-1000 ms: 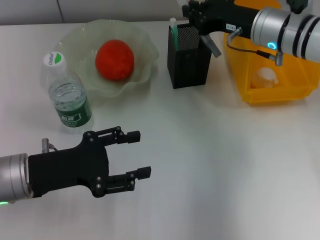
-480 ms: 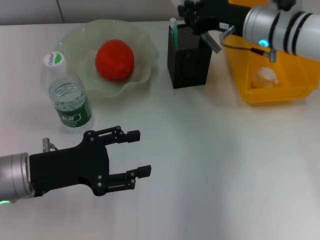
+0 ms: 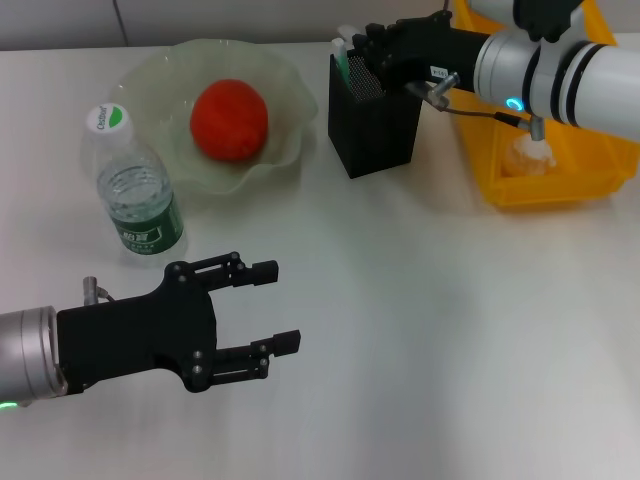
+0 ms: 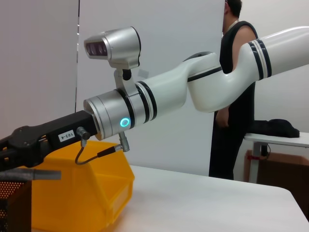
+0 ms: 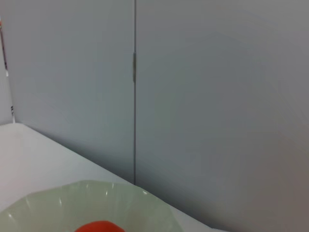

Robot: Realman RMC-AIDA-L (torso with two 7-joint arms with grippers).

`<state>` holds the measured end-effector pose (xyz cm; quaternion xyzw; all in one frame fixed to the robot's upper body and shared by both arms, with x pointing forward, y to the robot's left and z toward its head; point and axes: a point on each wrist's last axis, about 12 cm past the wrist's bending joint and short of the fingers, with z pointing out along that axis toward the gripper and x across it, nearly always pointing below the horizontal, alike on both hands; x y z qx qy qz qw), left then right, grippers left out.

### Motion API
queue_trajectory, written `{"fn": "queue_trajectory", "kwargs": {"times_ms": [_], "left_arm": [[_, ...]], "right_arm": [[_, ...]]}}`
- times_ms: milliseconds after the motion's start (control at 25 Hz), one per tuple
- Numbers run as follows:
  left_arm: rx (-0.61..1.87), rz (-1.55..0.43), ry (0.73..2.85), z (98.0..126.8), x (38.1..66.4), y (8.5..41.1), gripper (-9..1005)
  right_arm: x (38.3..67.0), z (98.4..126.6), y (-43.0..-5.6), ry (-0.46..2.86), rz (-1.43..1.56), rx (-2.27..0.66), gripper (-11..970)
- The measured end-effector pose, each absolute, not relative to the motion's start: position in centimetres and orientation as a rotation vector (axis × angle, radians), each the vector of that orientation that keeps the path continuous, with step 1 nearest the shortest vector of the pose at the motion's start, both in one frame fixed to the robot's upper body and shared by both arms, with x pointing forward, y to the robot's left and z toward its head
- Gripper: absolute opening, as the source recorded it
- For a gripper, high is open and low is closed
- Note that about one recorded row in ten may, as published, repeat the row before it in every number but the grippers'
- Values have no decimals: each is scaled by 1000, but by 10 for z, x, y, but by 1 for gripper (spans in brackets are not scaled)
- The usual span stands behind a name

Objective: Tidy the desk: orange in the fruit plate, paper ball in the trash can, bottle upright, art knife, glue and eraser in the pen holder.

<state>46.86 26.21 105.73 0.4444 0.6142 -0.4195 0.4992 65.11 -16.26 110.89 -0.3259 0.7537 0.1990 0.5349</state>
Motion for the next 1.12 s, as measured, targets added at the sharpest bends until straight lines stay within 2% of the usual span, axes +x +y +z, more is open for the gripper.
{"fn": "queue_trajectory", "kwargs": {"times_ms": [120, 280, 440, 640, 880, 1120], "left_arm": [[1074, -1014, 1487, 1057, 468, 263, 731], [1074, -1016, 1485, 1057, 468, 263, 731], [1072, -1016, 1485, 1058, 468, 264, 731], [1072, -1017, 1484, 1058, 467, 266, 731], [1073, -1032, 1479, 1061, 462, 274, 731], [1067, -1038, 1499, 1064, 461, 285, 731]], "right_arm": [[649, 1108, -166, 1799, 483, -752, 124], [643, 1110, -173, 1779, 511, -725, 208], [625, 1113, -188, 1732, 585, -687, 291], [584, 1111, -220, 1669, 672, -659, 482], [514, 1098, -256, 1636, 791, -734, 711], [465, 1072, -285, 1636, 855, -973, 817]]}}
